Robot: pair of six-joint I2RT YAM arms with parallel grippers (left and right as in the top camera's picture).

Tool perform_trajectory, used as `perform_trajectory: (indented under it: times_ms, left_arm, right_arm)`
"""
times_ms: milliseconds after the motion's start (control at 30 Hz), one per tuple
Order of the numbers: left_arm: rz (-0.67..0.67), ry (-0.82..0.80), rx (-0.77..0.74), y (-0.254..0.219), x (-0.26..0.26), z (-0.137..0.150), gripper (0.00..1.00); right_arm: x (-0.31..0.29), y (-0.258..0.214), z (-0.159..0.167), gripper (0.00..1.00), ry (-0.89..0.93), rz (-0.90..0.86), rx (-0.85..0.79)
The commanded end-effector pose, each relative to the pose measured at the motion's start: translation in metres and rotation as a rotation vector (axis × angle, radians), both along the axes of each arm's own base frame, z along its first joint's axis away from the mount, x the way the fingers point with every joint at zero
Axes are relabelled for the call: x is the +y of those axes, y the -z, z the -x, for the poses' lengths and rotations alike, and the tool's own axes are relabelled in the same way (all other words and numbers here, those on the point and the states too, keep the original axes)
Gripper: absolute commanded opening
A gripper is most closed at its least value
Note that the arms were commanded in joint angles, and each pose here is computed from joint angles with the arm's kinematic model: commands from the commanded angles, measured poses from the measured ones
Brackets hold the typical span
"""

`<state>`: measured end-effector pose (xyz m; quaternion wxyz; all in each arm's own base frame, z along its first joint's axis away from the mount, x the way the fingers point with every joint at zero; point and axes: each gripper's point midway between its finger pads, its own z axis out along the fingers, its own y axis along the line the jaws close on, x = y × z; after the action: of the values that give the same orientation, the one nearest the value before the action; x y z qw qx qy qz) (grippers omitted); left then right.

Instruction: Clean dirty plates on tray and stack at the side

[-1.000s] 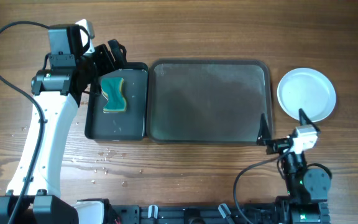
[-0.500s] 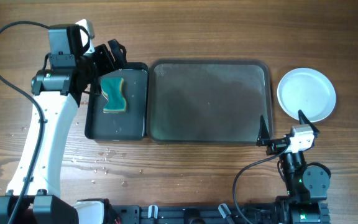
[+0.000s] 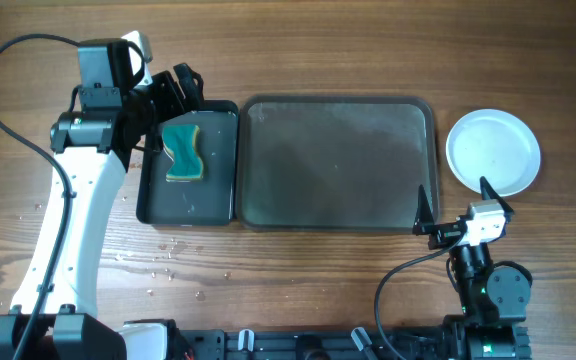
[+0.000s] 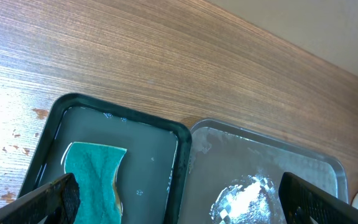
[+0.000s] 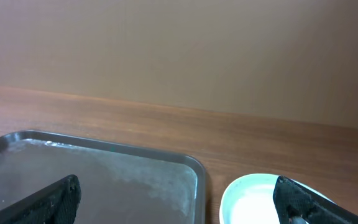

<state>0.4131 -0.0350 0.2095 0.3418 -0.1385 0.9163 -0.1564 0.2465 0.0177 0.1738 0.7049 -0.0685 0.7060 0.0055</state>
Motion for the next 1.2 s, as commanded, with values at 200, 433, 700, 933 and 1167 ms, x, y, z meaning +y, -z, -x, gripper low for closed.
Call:
perform_trajectory:
  times_ms: [200,433,700,933,1167]
  left_arm:
    - [0.015,0.005,0.001,0.000,-0.003,-0.001,1.00]
    - [0.016,0.006,-0.079,-0.031,-0.003,0.008,1.00]
    - [0.008,-0.005,-0.315,-0.124,0.000,0.066,1.00]
    - [-0.037,-0.083,-0.434,-0.168,0.019,0.165,1.00]
    - [-0.043,-0.104,-0.265,-0.113,0.022,0.224,1.00]
  right_arm:
    - [-0.002,-0.002,0.000,1.00,0.012,0.015,-0.014]
    - [-0.002,-0.002,0.000,1.00,0.012,0.015,-0.014]
    - [-0.002,-0.002,0.000,1.00,0.012,0.015,-0.014]
    - [-0.002,-0.002,0.000,1.00,0.012,0.015,-0.014]
    - [-0.002,-0.002,0.000,1.00,0.012,0.015,-0.014]
